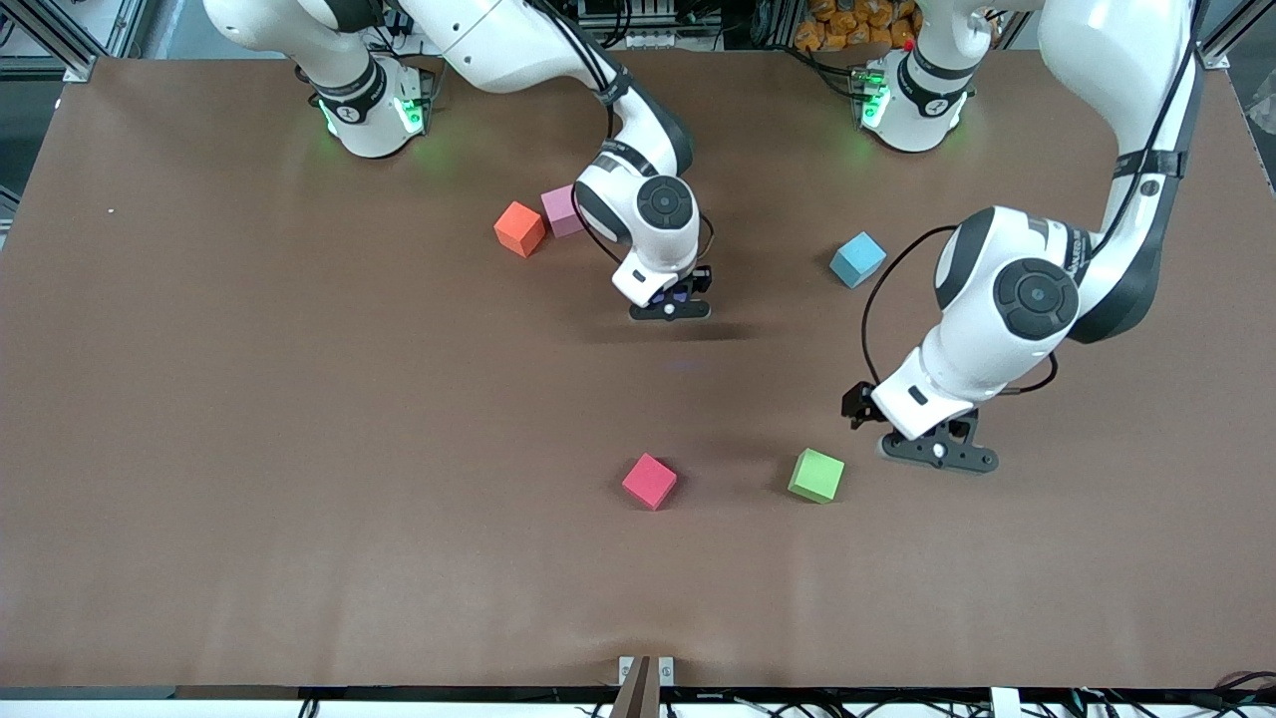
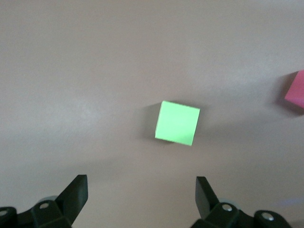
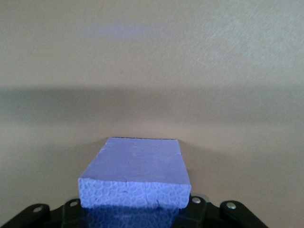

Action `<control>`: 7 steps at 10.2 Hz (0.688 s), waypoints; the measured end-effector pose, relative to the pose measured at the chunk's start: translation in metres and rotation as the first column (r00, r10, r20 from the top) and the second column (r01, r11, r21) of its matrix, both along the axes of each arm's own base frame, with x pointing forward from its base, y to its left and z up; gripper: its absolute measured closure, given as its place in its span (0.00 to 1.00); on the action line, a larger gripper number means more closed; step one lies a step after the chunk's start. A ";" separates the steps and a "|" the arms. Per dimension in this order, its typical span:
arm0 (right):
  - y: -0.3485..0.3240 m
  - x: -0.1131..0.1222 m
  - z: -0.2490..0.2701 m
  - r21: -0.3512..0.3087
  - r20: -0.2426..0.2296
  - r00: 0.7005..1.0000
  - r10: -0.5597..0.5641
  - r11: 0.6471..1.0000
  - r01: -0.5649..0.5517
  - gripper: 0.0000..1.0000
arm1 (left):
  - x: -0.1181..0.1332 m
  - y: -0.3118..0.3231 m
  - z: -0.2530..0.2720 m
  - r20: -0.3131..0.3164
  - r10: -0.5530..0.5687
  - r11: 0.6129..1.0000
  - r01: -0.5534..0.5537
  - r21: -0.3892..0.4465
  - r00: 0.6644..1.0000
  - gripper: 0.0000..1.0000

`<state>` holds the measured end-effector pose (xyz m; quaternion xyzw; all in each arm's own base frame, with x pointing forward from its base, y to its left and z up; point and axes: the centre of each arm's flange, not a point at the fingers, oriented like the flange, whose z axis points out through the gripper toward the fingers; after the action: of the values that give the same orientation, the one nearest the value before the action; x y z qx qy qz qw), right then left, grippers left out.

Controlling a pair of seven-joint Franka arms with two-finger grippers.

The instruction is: Arrange blocks into number 1

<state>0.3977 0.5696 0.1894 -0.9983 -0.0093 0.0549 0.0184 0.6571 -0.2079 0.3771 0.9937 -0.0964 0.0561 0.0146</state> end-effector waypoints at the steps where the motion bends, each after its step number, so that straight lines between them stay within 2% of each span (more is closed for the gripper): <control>1: 0.001 -0.002 0.000 -0.002 -0.002 1.000 0.002 1.000 -0.002 0.38 | 0.008 -0.006 -0.002 0.007 -0.010 1.000 0.010 -0.008 1.000 0.00; 4: 0.000 -0.004 -0.001 -0.024 -0.021 1.000 0.006 1.000 -0.007 0.38 | 0.023 -0.032 -0.029 0.002 -0.036 0.999 0.037 -0.029 0.999 0.00; 7: 0.000 -0.005 -0.001 -0.030 -0.027 1.000 0.006 1.000 -0.007 0.38 | 0.024 -0.050 -0.078 -0.021 -0.058 0.997 0.057 -0.042 0.998 0.00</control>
<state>0.3928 0.5693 0.1885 -0.9976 -0.0116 0.0686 0.0031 0.6810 -0.2583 0.2990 0.9905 -0.1238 0.0464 0.0378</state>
